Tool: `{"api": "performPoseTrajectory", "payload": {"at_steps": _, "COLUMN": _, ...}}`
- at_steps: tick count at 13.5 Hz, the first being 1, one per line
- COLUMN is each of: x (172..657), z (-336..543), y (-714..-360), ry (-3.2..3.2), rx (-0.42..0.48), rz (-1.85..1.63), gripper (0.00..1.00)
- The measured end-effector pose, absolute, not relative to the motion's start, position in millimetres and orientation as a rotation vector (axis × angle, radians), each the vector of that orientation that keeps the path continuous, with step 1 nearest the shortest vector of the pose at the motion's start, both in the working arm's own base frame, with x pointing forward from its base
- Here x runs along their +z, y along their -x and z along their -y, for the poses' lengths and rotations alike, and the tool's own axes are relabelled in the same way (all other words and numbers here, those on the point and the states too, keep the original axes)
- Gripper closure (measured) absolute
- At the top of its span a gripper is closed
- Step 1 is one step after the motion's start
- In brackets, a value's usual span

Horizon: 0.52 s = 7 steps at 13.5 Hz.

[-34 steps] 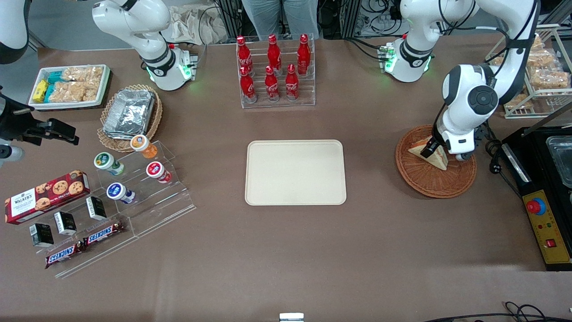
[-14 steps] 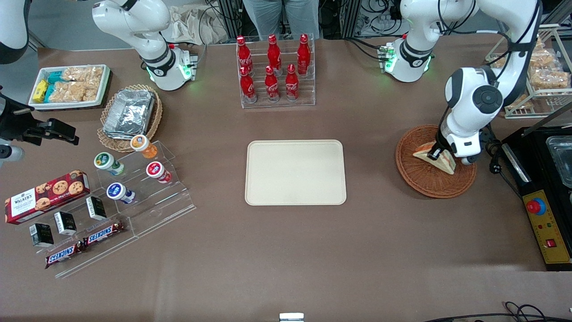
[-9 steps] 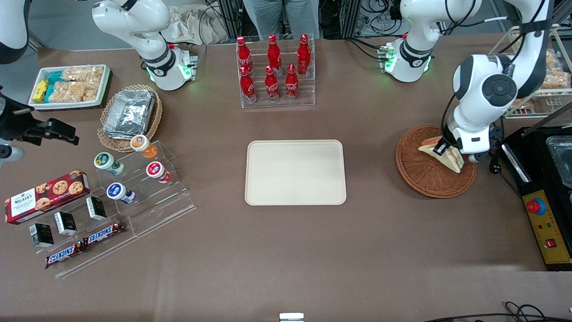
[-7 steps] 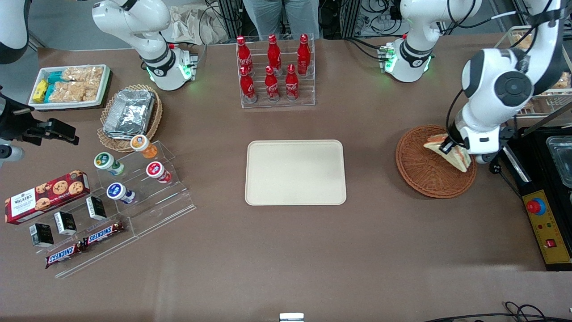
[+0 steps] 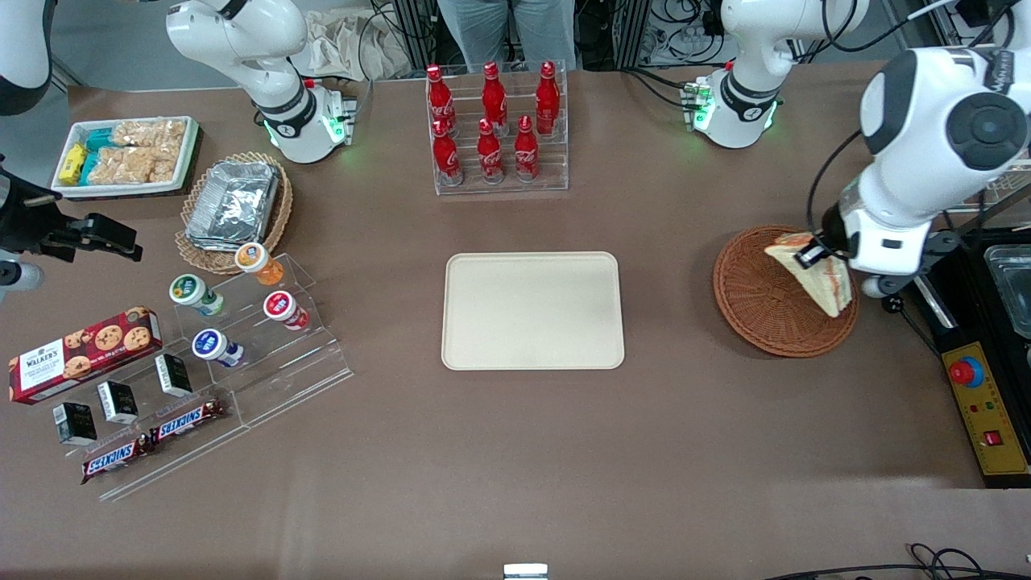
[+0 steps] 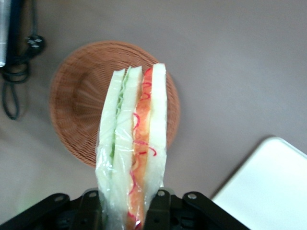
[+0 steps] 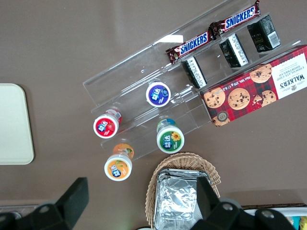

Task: Place sandwich from basket to tray
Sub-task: 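Lift the sandwich out of the basket with the left gripper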

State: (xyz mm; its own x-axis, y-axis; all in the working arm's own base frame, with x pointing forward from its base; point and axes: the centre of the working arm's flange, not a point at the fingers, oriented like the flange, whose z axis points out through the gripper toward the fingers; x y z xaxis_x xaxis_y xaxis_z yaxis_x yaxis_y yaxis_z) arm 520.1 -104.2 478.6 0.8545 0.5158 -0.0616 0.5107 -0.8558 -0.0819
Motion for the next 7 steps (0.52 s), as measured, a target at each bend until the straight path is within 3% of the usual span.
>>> {"api": "performPoseTrajectory", "payload": {"at_steps": 4, "x": 481, "z": 191, "y": -518, "ry": 3.106, "rx": 0.182, "rz": 0.601, "gripper": 0.76}}
{"api": "performPoseTrajectory", "payload": {"at_steps": 7, "x": 468, "z": 245, "y": -514, "ry": 3.165, "rx": 0.160, "rz": 0.429, "gripper": 0.76}}
